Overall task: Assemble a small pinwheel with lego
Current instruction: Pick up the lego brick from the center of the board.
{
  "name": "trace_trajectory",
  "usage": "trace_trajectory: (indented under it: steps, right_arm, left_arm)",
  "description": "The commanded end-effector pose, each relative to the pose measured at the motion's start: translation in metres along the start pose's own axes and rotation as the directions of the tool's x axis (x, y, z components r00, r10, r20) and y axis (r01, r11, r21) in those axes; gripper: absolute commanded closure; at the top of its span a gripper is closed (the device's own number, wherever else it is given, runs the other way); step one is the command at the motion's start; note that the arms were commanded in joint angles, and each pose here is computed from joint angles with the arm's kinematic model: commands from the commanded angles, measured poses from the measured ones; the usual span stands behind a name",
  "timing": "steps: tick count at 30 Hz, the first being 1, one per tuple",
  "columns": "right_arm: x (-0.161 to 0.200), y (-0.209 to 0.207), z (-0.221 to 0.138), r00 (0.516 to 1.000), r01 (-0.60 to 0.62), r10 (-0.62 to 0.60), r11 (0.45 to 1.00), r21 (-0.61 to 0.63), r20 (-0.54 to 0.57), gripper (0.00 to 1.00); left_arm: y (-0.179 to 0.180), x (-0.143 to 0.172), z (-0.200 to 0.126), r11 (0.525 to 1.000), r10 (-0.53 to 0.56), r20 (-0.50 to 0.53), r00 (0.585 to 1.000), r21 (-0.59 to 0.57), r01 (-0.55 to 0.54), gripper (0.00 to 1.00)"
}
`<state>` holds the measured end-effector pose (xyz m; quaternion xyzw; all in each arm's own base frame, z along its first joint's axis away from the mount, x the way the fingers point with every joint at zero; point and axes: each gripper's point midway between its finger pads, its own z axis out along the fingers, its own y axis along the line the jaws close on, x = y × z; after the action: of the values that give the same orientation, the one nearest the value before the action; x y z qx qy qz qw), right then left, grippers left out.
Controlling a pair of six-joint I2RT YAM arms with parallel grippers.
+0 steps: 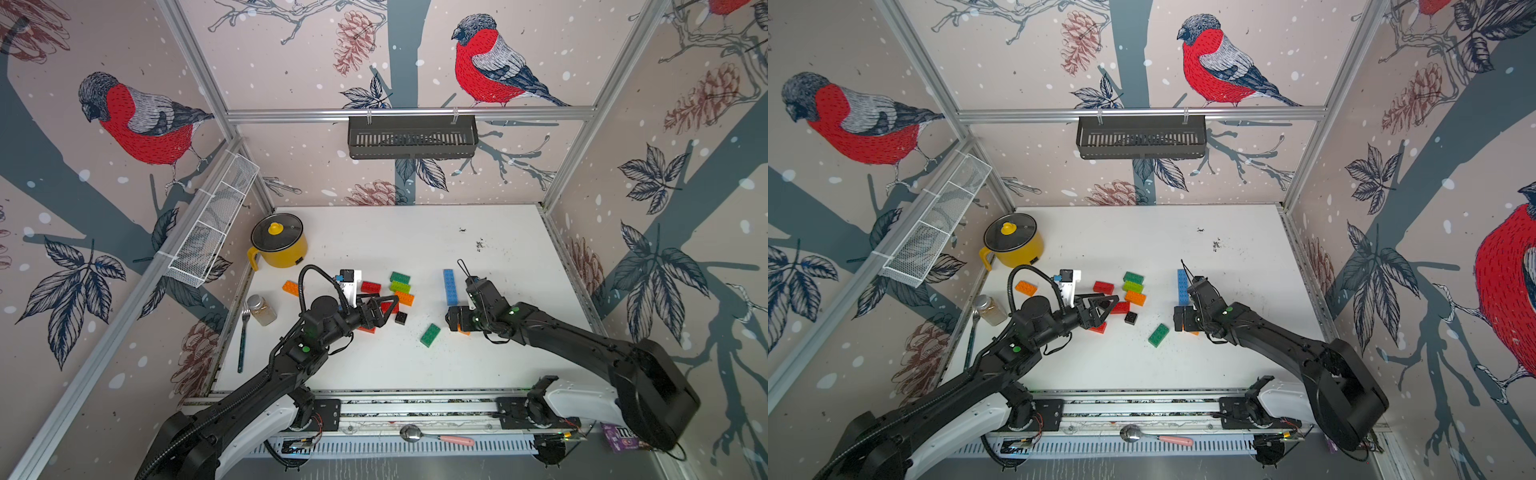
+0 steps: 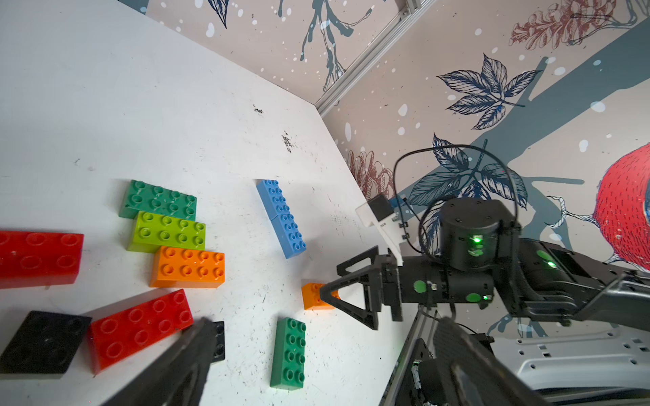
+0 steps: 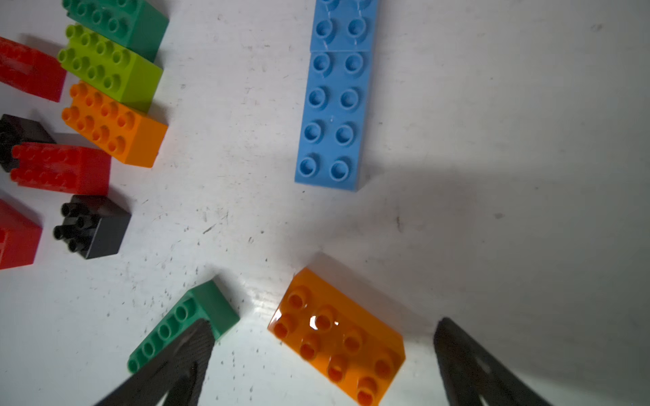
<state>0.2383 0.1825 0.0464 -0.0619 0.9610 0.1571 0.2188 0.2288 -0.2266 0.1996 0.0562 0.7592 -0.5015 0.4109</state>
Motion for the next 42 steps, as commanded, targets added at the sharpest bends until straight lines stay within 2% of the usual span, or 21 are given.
trace_trajectory:
  steps: [1,12,17,23,28,42]
  right_arm:
    - [-0.006,0.014,0.006,0.999,0.032,-0.032,0.998,-0.062,0.004,0.01]
    - [0.028,0.025,0.005,0.996,0.054,-0.06,0.995,-0.083,-0.063,0.01]
    - [0.021,0.009,0.0,0.998,0.049,-0.048,0.998,0.03,-0.029,0.19]
    - [0.021,0.006,0.012,0.993,0.108,-0.101,0.988,0.114,-0.064,0.32]
    - [0.028,0.012,0.019,0.986,0.153,-0.141,0.98,0.126,-0.094,0.42]
    - [0.025,0.014,0.017,0.983,0.174,-0.162,0.973,0.154,-0.086,0.55]
  left_arm:
    - [-0.011,-0.003,0.0,0.999,0.003,0.003,1.0,0.045,-0.003,0.03]
    - [-0.008,0.005,0.002,0.999,0.003,-0.03,1.0,0.04,-0.002,0.03]
    - [-0.005,0.006,0.001,1.0,-0.004,-0.026,1.0,0.03,0.005,0.03]
    - [-0.005,0.006,0.0,1.0,-0.008,-0.022,1.0,0.028,0.008,0.03]
    - [-0.002,0.007,0.0,1.0,-0.009,-0.024,1.0,0.016,0.01,0.03]
    - [0.0,0.01,0.003,1.0,-0.018,-0.033,0.999,0.013,0.019,0.03]
